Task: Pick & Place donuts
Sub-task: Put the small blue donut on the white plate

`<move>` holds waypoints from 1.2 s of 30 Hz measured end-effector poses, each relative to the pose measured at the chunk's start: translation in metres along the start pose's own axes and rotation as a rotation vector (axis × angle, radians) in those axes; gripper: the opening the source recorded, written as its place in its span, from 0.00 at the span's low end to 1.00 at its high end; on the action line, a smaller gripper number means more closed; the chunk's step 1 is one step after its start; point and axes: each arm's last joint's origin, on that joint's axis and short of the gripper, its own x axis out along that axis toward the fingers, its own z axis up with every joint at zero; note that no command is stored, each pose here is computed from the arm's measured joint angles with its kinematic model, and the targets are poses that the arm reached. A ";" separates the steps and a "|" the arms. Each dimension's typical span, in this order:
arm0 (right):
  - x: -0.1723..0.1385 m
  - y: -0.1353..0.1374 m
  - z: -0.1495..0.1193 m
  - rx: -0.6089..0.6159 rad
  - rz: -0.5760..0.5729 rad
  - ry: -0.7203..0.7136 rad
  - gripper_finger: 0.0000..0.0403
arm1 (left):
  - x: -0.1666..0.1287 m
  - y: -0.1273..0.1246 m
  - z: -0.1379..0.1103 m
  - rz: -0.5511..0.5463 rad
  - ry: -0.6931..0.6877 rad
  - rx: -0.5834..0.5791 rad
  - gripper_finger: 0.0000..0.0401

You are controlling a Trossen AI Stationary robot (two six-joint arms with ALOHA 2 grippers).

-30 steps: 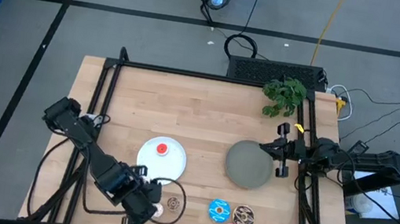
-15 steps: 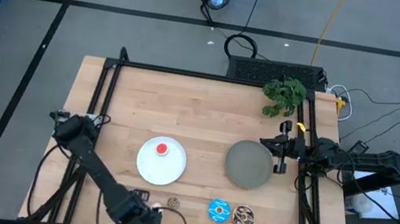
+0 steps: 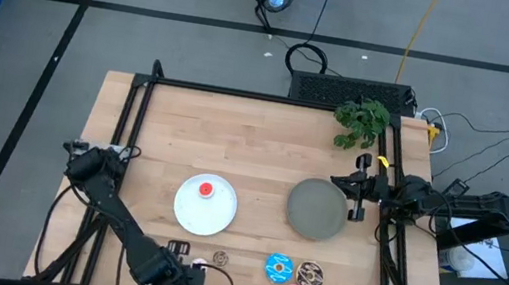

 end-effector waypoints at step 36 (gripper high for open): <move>0.000 0.000 0.000 0.000 0.001 0.000 0.00 | 0.051 -0.009 -0.007 0.141 0.081 0.086 0.85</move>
